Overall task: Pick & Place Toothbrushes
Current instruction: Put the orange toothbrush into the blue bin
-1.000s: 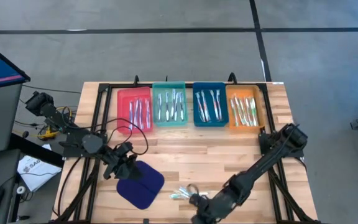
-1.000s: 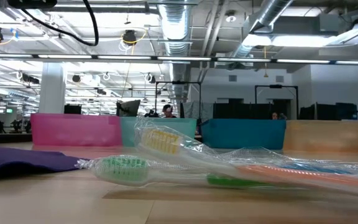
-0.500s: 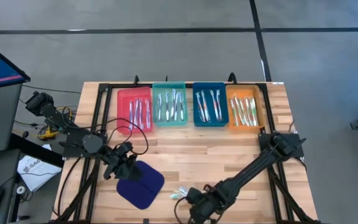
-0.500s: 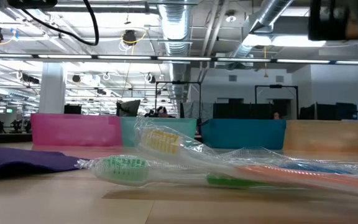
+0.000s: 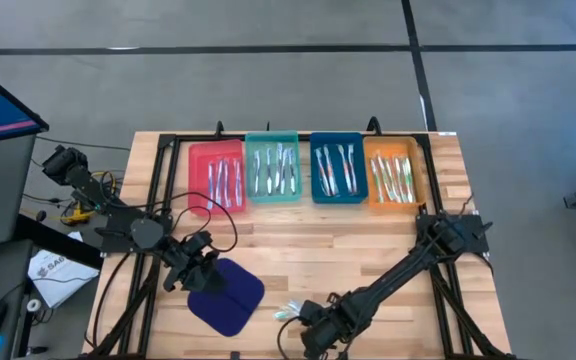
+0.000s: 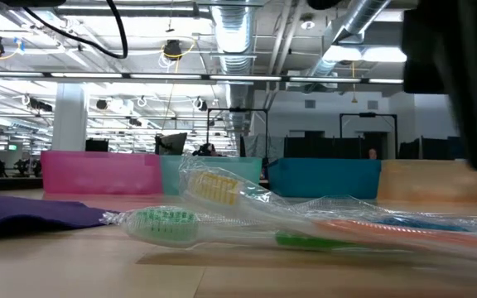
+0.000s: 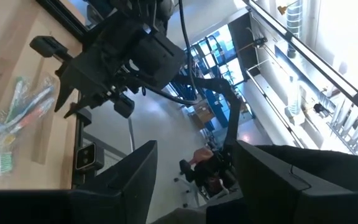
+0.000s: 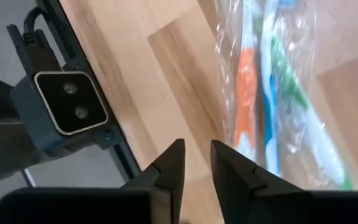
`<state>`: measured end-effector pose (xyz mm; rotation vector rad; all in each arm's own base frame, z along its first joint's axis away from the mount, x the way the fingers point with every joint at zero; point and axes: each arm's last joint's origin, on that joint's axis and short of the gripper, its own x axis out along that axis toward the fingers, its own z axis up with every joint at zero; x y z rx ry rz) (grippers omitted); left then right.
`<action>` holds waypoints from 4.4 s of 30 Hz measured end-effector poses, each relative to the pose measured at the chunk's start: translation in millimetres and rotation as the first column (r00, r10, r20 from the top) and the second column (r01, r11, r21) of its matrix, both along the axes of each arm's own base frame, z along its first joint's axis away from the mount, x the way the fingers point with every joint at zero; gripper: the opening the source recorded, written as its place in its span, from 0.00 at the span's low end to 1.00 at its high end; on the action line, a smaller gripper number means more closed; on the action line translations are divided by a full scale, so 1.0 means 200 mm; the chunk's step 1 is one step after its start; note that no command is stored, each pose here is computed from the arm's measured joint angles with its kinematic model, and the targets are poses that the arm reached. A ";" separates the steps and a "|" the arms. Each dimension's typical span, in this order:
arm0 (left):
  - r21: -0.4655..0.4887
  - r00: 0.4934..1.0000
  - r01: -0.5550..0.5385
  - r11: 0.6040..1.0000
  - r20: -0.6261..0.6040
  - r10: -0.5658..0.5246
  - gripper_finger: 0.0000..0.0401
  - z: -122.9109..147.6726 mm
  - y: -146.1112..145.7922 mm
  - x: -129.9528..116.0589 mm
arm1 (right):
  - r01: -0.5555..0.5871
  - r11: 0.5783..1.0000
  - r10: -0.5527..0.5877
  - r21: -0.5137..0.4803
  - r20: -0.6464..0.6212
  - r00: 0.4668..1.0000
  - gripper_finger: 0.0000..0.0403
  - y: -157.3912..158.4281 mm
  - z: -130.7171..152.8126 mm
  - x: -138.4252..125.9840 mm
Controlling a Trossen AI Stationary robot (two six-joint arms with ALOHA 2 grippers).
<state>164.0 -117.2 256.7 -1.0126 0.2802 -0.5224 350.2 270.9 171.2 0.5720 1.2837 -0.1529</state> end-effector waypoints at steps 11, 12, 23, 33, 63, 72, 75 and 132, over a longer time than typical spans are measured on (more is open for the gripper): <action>-0.016 1.000 -0.019 1.000 -0.010 0.019 0.51 0.00 0.00 0.00 | -0.057 0.996 0.054 -0.064 -0.041 0.998 0.18 -0.06 -0.12 0.05; -0.017 1.000 -0.019 1.000 -0.011 0.019 0.51 0.00 0.00 0.00 | -0.056 0.997 0.053 -0.056 -0.039 0.998 0.18 -0.05 -0.14 0.06; -0.023 1.000 -0.019 1.000 -0.015 0.018 0.51 0.00 0.00 0.00 | -0.058 0.998 0.058 0.004 -0.016 0.998 0.18 -0.06 -0.09 0.08; -0.015 1.000 -0.028 1.000 -0.011 0.027 0.51 0.00 0.01 0.00 | -0.218 0.968 0.212 -0.123 -0.062 0.975 0.18 -0.18 0.06 0.07; -0.020 1.000 -0.003 1.000 -0.013 0.002 0.51 0.00 -0.01 -0.01 | -0.358 0.914 0.326 -0.190 -0.179 0.928 0.41 -0.23 -0.02 0.03; -0.020 1.000 -0.003 1.000 -0.013 0.003 0.51 0.00 -0.01 -0.01 | -0.351 0.914 0.322 -0.205 -0.160 0.933 0.39 -0.22 -0.02 0.03; -0.020 1.000 -0.003 1.000 -0.013 0.003 0.51 0.00 -0.01 -0.01 | -0.349 0.914 0.320 -0.205 -0.161 0.933 0.39 -0.22 -0.02 0.03; -0.006 1.000 -0.025 1.000 -0.005 0.025 0.51 0.00 -0.01 -0.01 | 0.021 0.997 -0.008 0.068 -0.186 0.983 0.02 -0.20 -0.08 0.06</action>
